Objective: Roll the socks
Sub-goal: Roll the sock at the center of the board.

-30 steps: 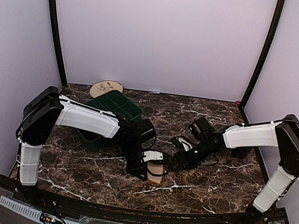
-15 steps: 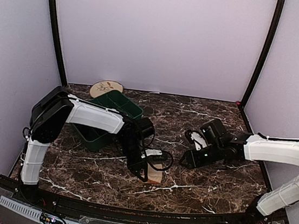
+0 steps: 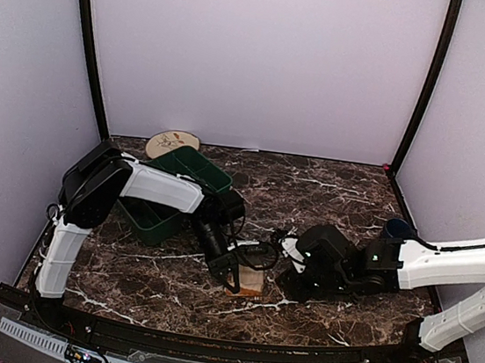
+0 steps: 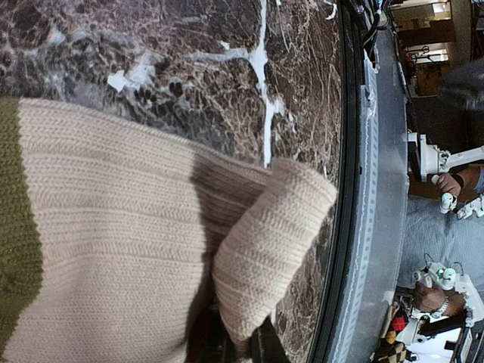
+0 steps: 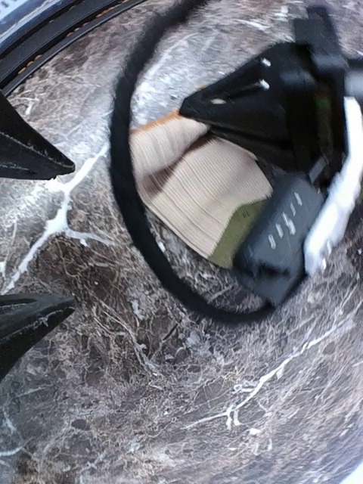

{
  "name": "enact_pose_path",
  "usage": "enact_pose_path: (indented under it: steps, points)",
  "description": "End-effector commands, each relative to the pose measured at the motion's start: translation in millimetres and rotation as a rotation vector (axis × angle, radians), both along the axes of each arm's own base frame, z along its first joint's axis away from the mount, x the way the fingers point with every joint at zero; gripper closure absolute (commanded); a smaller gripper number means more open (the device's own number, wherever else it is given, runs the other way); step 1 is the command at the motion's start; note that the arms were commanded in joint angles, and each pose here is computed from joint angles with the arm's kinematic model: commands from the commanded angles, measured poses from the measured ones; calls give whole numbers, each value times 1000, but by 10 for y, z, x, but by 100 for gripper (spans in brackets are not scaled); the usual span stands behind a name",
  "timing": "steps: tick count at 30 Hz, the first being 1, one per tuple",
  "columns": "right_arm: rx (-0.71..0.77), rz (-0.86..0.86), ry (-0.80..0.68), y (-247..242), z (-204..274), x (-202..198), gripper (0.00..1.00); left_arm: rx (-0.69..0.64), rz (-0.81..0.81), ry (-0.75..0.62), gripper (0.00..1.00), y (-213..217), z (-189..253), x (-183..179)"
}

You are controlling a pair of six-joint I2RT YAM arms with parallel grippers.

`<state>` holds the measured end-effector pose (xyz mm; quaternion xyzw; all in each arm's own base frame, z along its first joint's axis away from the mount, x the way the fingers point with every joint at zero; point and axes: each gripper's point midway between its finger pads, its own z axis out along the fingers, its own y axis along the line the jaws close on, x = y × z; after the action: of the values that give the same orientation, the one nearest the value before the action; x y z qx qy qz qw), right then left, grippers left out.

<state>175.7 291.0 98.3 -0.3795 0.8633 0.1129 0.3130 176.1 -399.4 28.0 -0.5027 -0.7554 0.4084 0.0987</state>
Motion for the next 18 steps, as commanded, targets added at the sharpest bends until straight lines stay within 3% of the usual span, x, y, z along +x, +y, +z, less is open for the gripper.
enact_pose_path:
  steps: [1,10,18]
  points:
    - [-70,56,-152,80,140,-80,51,125,8,45,100,173,-313,-42]
    - [-216,267,-286,353,21,-450,51,130,14,78,100,177,-336,-70]
    - [-299,376,-393,522,-56,-437,49,129,19,87,100,186,-340,-65]
